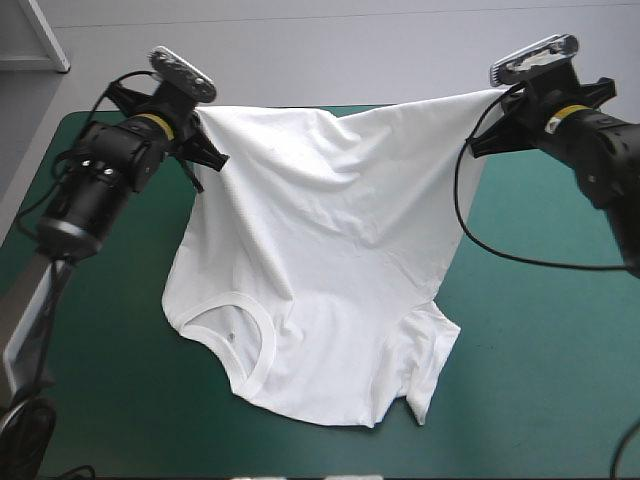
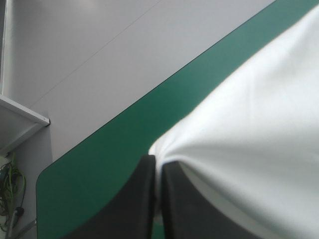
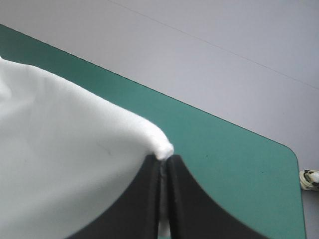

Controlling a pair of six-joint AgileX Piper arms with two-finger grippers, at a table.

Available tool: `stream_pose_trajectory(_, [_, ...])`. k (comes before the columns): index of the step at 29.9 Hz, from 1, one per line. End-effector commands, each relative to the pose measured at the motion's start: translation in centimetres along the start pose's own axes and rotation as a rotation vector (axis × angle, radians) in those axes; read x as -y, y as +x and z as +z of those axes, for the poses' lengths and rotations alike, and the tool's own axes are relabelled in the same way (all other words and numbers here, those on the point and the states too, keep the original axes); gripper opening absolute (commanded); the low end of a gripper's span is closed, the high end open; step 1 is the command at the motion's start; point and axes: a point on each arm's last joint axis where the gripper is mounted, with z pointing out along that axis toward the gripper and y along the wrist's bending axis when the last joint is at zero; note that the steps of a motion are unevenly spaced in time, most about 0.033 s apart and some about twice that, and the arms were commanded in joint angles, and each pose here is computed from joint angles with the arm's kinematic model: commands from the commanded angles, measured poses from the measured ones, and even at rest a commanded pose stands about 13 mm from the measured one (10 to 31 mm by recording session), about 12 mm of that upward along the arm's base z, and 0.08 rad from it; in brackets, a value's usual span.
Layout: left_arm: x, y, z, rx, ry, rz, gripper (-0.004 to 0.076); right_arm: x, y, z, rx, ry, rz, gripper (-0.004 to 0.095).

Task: Fold the cloth

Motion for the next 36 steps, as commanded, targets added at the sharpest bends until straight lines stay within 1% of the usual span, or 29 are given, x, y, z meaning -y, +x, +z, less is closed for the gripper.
stream_pose_trajectory(1, [0.0, -1.2, 2.5, 0.092, -0.05, 0.04, 0.0019, 0.2, -0.3, 4.1, 0.081, 0.041, -0.029, -0.0017])
stream_pose_trajectory(4, [1.6, -0.1, 6.8, 0.018, -0.007, 0.06, 0.0019, -0.5, 1.5, 8.8, 0.023, 0.018, -0.031, -0.0017])
stream_pose_trajectory(6, [2.6, 0.6, 8.8, -0.009, 0.015, 0.07, 0.0019, -1.1, 3.0, 12.0, -0.015, 0.004, -0.035, -0.0017])
stream_pose_trajectory(9, [3.5, 1.6, 11.1, -0.042, 0.039, 0.075, 0.0019, -1.8, 5.0, 15.4, -0.061, -0.015, -0.038, -0.0017])
stream_pose_trajectory(13, [3.9, 3.4, 13.3, -0.114, 0.06, 0.05, 0.0019, -2.7, 7.4, 18.3, -0.133, -0.041, -0.017, -0.0017])
stream_pose_trajectory(16, [3.2, 4.6, 14.0, -0.15, 0.077, -0.027, 0.0024, -2.9, 7.9, 19.0, -0.139, -0.047, -0.004, 0.0002])
stream_pose_trajectory(17, [2.8, 4.8, 14.1, -0.147, 0.079, -0.062, 0.0042, -2.9, 7.8, 19.0, -0.129, -0.045, -0.004, 0.0028])
stream_pose_trajectory(19, [2.0, 5.3, 14.2, -0.148, 0.08, -0.114, 0.0118, -2.8, 7.7, 19.0, -0.12, -0.042, 0.003, 0.0093])
stream_pose_trajectory(20, [1.8, 5.5, 14.2, -0.15, 0.083, -0.14, 0.0184, -2.8, 7.7, 19.0, -0.117, -0.041, 0.005, 0.0151])
stream_pose_trajectory(21, [1.5, 5.7, 14.3, -0.152, 0.084, -0.162, 0.026, -2.8, 7.7, 19.0, -0.116, -0.04, 0.013, 0.0235])
stream_pose_trajectory(22, [1.3, 5.9, 14.3, -0.157, 0.083, -0.169, 0.0335, -2.8, 7.7, 19.0, -0.116, -0.04, 0.018, 0.0298])
stream_pose_trajectory(23, [1.2, 6.0, 14.3, -0.166, 0.088, -0.185, 0.0405, -2.8, 7.6, 19.0, -0.112, -0.038, 0.034, 0.0395])
stream_pose_trajectory(24, [1.1, 6.2, 14.3, -0.174, 0.089, -0.192, 0.0462, -2.8, 7.5, 19.0, -0.108, -0.037, 0.037, 0.0454])
stream_pose_trajectory(25, [1.0, 6.2, 14.1, -0.18, 0.09, -0.199, 0.0498, -2.7, 7.3, 18.8, -0.099, -0.034, 0.038, 0.0519])
stream_pose_trajectory(26, [0.9, 6.1, 13.9, -0.182, 0.09, -0.199, 0.051, -2.6, 6.9, 18.6, -0.091, -0.031, 0.041, 0.0561])
stream_pose_trajectory(28, [0.4, 5.6, 12.8, -0.167, 0.081, -0.202, 0.051, -2.1, 5.7, 17.5, -0.053, -0.013, 0.039, 0.0585])
stream_pose_trajectory(33, [-2.0, 3.0, 7.6, -0.053, 0.019, -0.216, 0.0508, -0.5, 1.3, 12.7, 0.088, 0.04, 0.045, 0.0584])
stream_pose_trajectory(36, [-3.6, 2.6, 4.2, -0.03, -0.004, -0.302, 0.0498, 0.1, -0.4, 9.2, 0.134, 0.056, 0.051, 0.0581])
